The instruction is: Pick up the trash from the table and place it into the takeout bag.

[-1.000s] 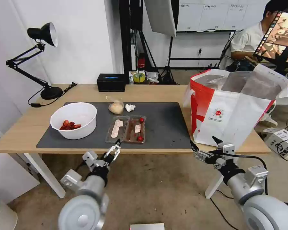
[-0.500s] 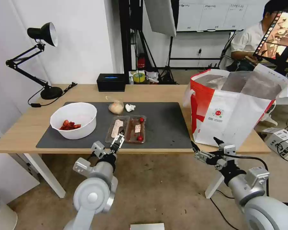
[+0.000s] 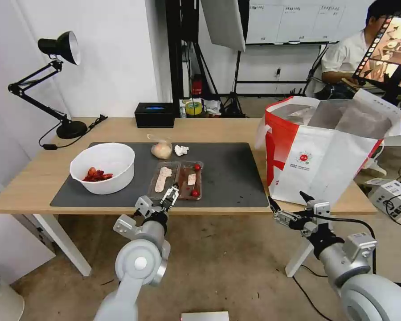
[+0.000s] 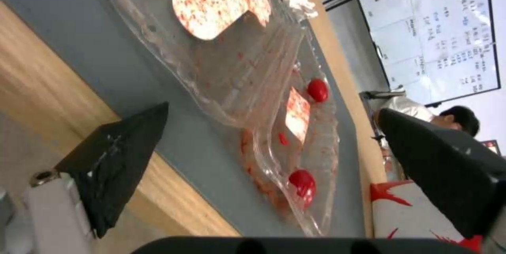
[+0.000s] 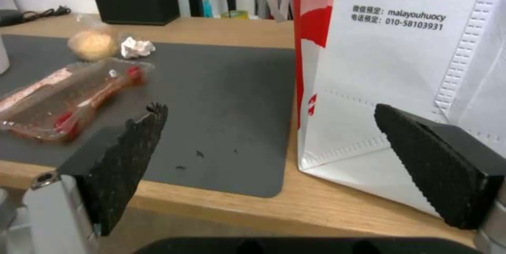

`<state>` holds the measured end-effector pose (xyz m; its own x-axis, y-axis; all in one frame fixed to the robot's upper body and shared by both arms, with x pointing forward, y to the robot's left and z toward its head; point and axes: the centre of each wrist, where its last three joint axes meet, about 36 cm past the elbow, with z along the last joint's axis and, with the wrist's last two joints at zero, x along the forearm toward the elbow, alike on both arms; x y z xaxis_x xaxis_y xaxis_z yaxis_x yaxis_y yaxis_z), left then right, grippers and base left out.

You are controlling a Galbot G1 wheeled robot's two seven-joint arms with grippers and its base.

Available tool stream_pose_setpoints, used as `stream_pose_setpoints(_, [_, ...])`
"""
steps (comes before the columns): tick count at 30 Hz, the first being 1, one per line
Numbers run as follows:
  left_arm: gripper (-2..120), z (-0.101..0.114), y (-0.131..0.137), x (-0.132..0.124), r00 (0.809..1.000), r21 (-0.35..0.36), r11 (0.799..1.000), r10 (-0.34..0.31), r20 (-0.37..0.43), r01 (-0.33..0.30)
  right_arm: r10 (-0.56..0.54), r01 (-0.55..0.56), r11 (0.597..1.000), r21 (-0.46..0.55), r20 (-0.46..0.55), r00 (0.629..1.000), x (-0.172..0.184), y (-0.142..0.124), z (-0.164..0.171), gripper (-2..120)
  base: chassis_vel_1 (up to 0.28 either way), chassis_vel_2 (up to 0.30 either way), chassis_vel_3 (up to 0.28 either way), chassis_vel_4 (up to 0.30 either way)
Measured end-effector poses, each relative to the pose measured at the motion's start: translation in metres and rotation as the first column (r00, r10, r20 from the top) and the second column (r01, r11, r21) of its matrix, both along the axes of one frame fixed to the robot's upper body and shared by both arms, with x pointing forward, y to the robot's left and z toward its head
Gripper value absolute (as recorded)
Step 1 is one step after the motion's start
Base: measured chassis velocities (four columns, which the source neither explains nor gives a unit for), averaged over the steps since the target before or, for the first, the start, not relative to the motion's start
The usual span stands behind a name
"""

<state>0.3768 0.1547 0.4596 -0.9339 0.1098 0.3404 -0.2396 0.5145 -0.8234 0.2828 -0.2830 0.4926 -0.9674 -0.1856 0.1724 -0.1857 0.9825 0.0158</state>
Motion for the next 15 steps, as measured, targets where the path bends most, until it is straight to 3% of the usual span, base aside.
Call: stream_pose_setpoints(15, [100, -0.001, -0.002, 0.015, 1.000, -0.005, 1.000, 0.009, 0.003, -0.009, -0.004, 0.004, 1.000, -0.006, -0.004, 1.000, -0.001, -0.001, -0.002, 100, 0.000, 0.000, 0.000, 0.000])
